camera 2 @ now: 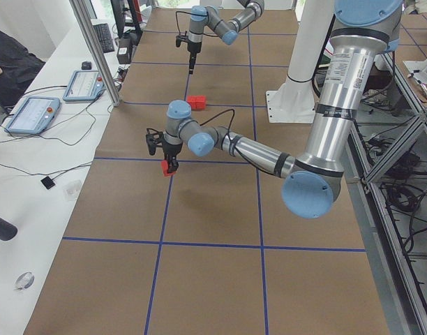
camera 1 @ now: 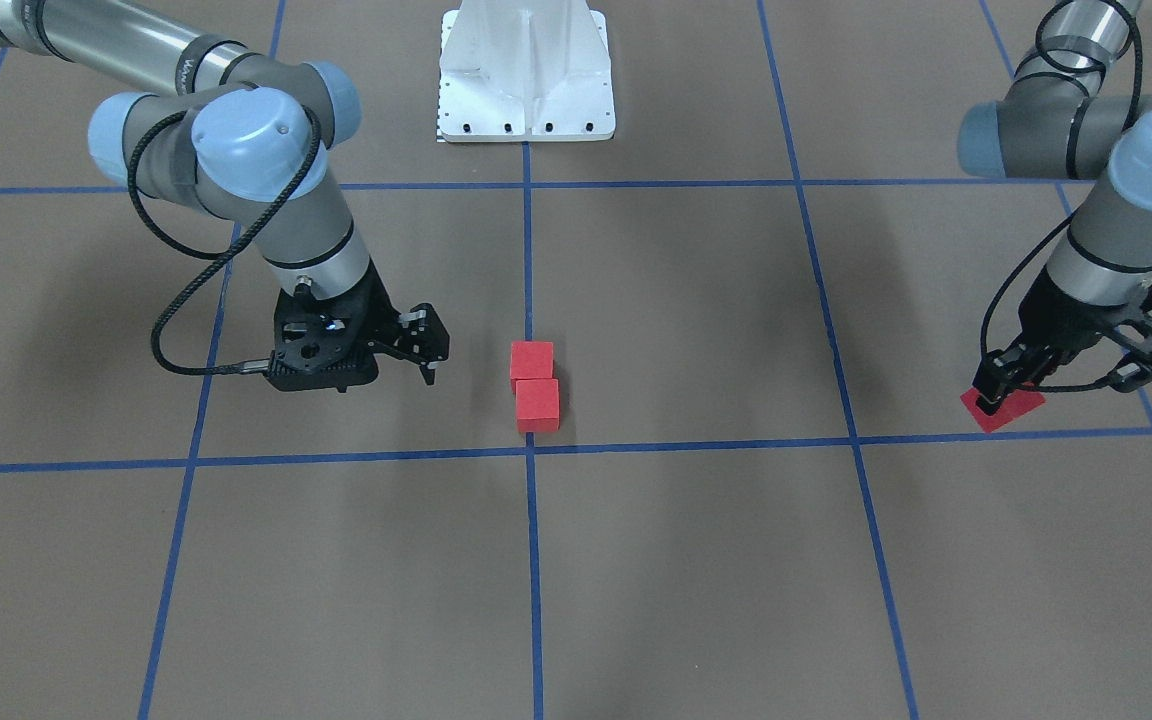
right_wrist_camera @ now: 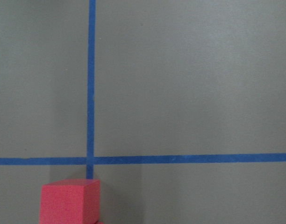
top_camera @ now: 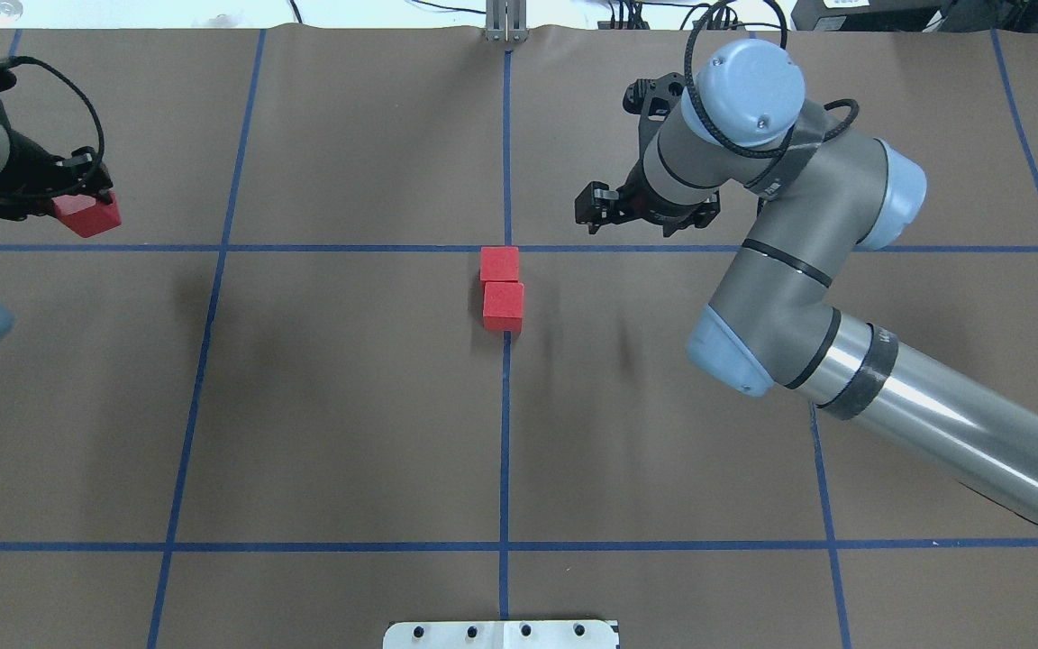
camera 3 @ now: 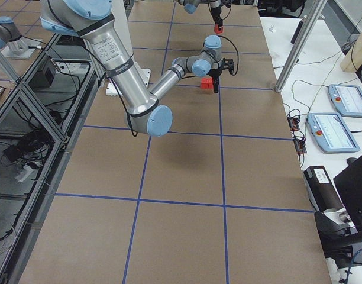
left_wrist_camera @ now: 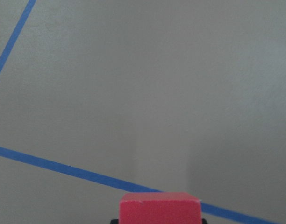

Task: Form red blocks into L shape at center
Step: 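Grasp the far red cube with the left gripper and lift it, then carry the held cube with the left gripper toward the cube pair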

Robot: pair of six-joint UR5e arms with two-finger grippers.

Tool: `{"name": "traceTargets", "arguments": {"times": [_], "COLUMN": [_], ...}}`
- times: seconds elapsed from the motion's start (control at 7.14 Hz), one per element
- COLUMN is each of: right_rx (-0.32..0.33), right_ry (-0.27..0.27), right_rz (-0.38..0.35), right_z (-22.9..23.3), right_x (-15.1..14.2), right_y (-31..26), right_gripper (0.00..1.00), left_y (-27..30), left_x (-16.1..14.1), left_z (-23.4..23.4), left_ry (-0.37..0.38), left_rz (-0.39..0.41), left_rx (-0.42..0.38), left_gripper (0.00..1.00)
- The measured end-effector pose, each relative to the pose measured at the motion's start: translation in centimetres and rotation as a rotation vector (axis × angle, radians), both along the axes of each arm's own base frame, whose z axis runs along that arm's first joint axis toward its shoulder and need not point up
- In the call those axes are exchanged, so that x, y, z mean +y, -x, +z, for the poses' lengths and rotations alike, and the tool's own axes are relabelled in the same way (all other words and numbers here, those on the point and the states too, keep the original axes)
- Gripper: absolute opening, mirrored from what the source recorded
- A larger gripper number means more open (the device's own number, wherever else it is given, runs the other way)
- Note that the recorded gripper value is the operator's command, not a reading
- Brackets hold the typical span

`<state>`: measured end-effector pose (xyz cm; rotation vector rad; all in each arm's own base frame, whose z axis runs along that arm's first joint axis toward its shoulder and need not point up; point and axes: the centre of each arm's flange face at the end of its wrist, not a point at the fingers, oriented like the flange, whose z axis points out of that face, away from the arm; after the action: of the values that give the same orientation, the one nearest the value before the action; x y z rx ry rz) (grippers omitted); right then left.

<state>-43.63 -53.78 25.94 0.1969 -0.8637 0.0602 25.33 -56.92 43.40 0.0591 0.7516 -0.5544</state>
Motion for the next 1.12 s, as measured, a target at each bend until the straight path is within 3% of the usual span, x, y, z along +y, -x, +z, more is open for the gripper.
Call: {"name": "traceTargets", "arguments": {"times": [0.28, 0.42, 0.7, 0.84, 1.12], "right_rx": [0.056, 0.08, 0.141, 0.162, 0.144], "right_ry": [-0.008, 0.0, -0.025, -0.041, -0.041], "right_rz": [-0.057, -0.1, -0.193, -0.223, -0.255], "right_z": [4.9, 7.3, 13.1, 15.5, 17.3], "right_x": [-0.7, -0.9, -1.2, -1.3, -1.1], "right_y": [-6.3, -9.4, -14.8, -17.3, -19.6], "right_gripper": [0.99, 0.99, 0.99, 0.99, 0.99], "left_y": [-8.6, -13.0, -19.7, -22.3, -28.0], "left_x": [-0.1, 1.4, 4.5, 4.8, 3.3], "left_z": [-11.3, -15.3, -18.8, -19.5, -21.3], "left_ry": [0.205, 0.278, 0.412, 0.477, 0.589], "left_rz": [-0.146, -0.22, -0.364, -0.429, -0.543], "left_rx": [0.003, 0.003, 0.019, 0.022, 0.0], "left_gripper": [0.0, 0.0, 0.0, 0.0, 0.0]}}
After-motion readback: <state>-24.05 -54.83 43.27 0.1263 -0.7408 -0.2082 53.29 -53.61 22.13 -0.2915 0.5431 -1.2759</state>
